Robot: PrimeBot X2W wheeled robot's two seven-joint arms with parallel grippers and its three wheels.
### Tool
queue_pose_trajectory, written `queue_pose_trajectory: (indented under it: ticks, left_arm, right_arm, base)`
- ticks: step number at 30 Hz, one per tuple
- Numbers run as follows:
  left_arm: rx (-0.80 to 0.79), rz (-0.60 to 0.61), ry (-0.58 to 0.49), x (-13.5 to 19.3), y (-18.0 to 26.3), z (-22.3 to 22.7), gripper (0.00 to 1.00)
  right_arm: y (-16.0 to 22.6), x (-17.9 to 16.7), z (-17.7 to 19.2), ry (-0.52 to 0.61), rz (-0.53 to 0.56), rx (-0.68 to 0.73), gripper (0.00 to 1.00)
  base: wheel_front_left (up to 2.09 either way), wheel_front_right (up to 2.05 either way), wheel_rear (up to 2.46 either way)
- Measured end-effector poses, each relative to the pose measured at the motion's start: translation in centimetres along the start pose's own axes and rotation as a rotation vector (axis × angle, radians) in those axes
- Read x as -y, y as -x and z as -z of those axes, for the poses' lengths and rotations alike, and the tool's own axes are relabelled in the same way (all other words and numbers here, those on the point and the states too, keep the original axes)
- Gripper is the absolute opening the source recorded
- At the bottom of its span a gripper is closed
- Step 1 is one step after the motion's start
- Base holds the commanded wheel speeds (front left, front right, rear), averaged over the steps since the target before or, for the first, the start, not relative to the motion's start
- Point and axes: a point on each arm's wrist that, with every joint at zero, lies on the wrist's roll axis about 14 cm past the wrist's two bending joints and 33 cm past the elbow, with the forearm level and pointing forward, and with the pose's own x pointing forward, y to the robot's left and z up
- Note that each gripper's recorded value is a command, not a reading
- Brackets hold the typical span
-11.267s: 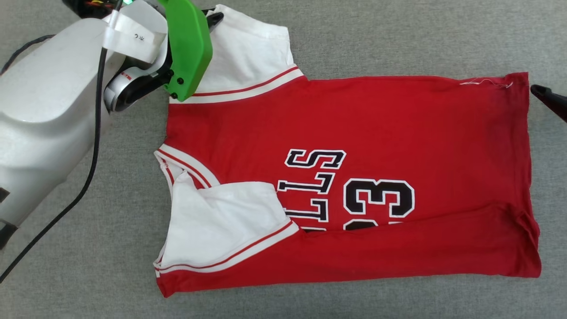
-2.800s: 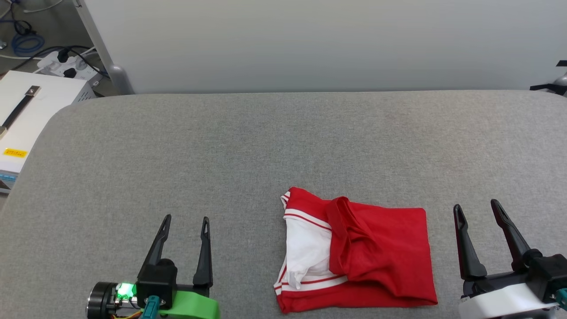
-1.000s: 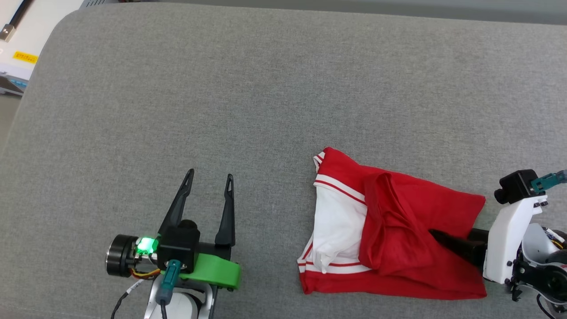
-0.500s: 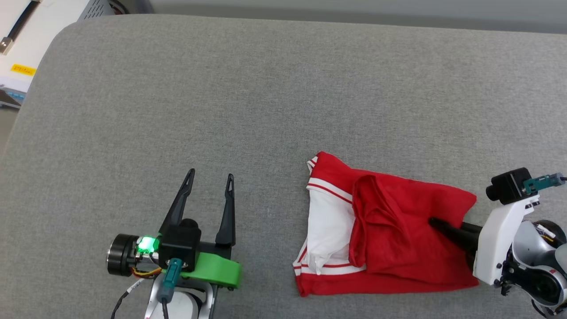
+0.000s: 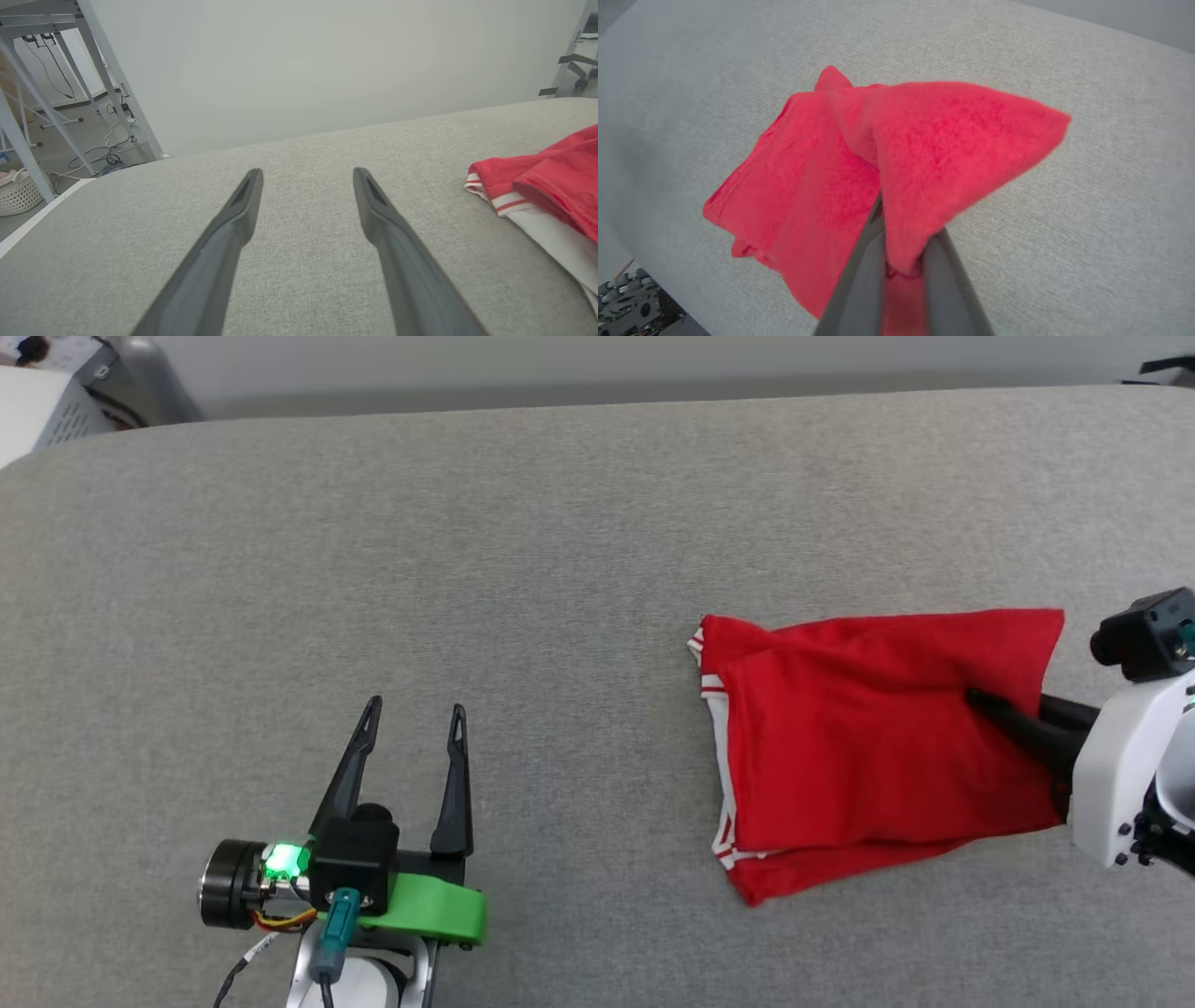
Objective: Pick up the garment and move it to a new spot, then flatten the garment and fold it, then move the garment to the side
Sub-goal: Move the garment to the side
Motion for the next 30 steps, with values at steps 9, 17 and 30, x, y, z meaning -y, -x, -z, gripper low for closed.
queue_pose_trajectory:
  ticks: [9, 17, 30]
  left_arm:
    - [0.018, 0.083, 0.014, 2.6, -2.1, 0.2, 1.0]
    - [0.032, 0.115, 0.008, 2.9, -4.6, 1.1, 1.0]
    - [-0.008, 0.102, 0.005, 2.0, -6.3, 4.3, 1.0]
  right_arm:
    - [2.9, 5.2, -1.0, 0.049, 0.169, -0.005, 0.0]
    - [4.3, 14.3, 0.9, 0.076, 0.404, -0.13, 0.0]
    - [6.0, 26.3, 2.5, 0.073, 0.72, -0.236, 0.0]
  base:
    - [0.0, 0.0, 0.0]
    - [0.0, 0.0, 0.0]
    - [0.0, 0.0, 0.0]
